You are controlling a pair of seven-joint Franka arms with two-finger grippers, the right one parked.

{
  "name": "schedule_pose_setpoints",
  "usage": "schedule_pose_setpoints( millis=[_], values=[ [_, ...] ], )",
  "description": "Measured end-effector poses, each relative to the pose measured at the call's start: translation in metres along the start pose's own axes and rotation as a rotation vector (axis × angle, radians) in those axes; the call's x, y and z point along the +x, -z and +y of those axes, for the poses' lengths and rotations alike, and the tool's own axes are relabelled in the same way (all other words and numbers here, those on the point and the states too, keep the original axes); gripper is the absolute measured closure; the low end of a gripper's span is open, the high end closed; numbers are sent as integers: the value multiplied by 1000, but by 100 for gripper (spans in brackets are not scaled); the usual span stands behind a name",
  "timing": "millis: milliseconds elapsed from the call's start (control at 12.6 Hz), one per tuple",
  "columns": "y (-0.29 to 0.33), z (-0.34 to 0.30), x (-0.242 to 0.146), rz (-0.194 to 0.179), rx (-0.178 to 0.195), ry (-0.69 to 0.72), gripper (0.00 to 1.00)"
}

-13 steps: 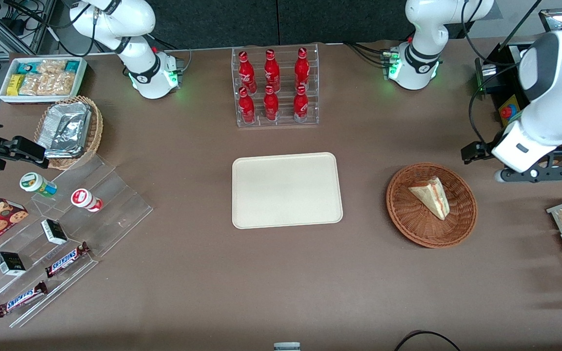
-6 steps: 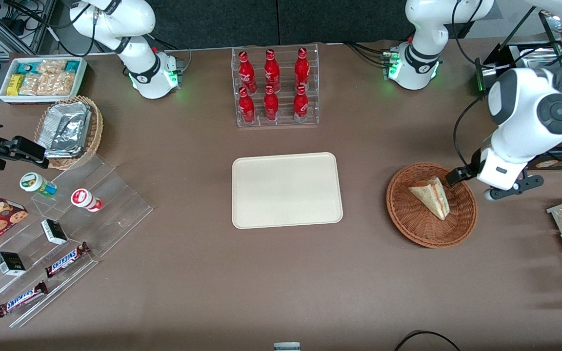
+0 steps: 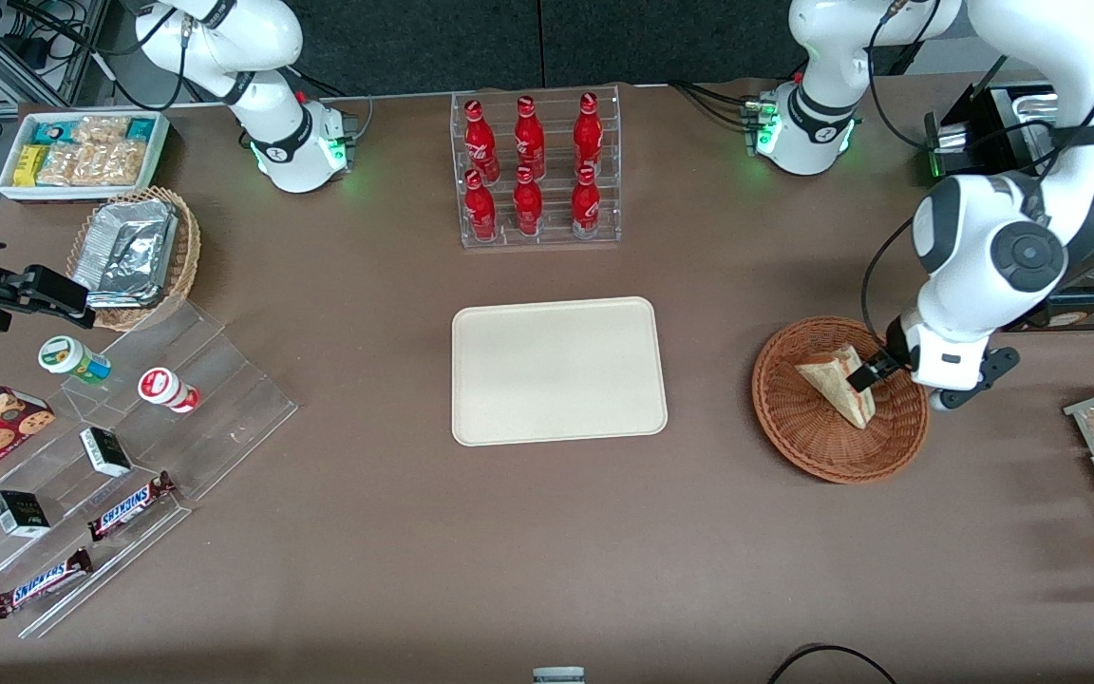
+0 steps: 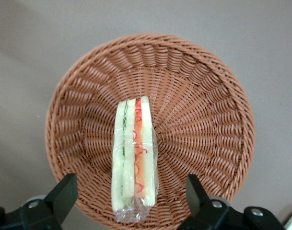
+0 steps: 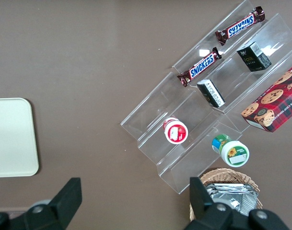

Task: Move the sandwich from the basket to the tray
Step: 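Lower the open left gripper around the sandwich's upright edge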

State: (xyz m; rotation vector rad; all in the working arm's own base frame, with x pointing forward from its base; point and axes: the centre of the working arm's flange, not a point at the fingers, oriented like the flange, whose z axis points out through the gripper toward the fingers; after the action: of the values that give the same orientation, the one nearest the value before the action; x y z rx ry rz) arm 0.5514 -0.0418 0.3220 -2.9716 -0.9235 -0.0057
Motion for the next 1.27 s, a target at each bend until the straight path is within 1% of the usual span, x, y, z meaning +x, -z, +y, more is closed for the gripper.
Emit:
schedule_pose_setpoints(
  millis=[158,238,554,713,792,1030,1109,1188,1267],
  values=[
    [-17,4,-1,-17,-16,31,0],
    [-25,5,-3,-29,-16,35,0],
    [-52,6,-12,-71,9,35,0],
    [-65,5,-15,-82,15,35,0],
    [-69,4,-16,-85,17,35,7],
    [-75,2,-19,-96,24,35,44],
    [-76,3,-19,-97,25,35,56],
    [-76,4,-21,-96,25,30,64],
    [-75,7,-23,-96,25,23,69]
  ],
)
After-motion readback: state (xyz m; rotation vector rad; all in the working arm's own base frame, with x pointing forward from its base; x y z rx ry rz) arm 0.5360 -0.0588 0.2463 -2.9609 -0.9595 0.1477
